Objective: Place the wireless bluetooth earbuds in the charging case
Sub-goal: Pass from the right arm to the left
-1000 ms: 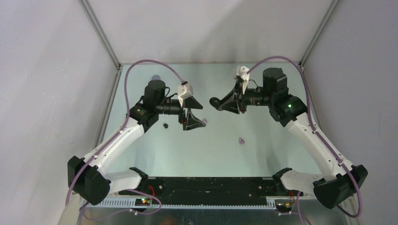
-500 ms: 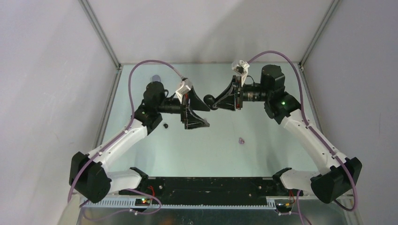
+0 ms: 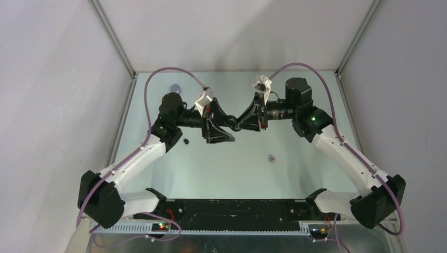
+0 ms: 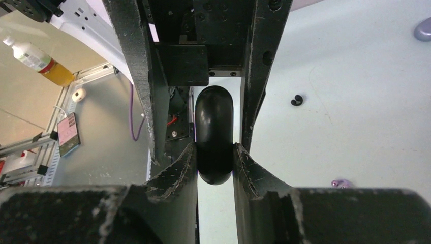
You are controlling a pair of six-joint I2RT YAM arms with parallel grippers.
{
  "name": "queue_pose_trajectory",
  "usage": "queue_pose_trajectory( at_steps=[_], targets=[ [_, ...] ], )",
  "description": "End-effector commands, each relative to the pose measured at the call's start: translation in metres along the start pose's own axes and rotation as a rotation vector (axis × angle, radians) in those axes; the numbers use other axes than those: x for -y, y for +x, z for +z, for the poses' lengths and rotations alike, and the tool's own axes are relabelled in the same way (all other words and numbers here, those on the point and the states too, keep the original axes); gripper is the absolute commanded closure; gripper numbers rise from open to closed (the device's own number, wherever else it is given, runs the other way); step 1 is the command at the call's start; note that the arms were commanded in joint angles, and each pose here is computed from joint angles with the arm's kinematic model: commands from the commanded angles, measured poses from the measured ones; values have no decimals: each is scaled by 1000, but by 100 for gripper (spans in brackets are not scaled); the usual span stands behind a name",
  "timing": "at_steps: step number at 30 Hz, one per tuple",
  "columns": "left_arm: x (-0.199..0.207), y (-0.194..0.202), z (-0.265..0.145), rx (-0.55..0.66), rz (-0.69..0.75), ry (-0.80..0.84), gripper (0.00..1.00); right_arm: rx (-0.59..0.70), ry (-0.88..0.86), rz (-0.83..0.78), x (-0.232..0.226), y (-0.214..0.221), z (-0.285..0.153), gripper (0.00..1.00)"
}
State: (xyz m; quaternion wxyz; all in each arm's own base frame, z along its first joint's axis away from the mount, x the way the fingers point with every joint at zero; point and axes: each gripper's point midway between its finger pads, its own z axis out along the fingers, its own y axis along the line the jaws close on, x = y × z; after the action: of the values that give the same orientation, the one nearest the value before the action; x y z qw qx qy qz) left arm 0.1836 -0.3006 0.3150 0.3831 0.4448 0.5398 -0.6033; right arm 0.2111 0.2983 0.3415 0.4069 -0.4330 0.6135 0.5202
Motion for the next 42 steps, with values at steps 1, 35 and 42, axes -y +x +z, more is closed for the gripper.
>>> queue_pose_trajectory(
  at_steps=[1,35,42],
  targets=[
    [8,-7,1,3,30,23,32,-2,25,-65,-2,-1,-2,90],
    [3,3,9,-51,24,-3,75,-19,64,-85,11,4,3,90],
    [-2,3,10,-50,18,-29,98,-26,59,-83,10,7,5,90]
  ],
)
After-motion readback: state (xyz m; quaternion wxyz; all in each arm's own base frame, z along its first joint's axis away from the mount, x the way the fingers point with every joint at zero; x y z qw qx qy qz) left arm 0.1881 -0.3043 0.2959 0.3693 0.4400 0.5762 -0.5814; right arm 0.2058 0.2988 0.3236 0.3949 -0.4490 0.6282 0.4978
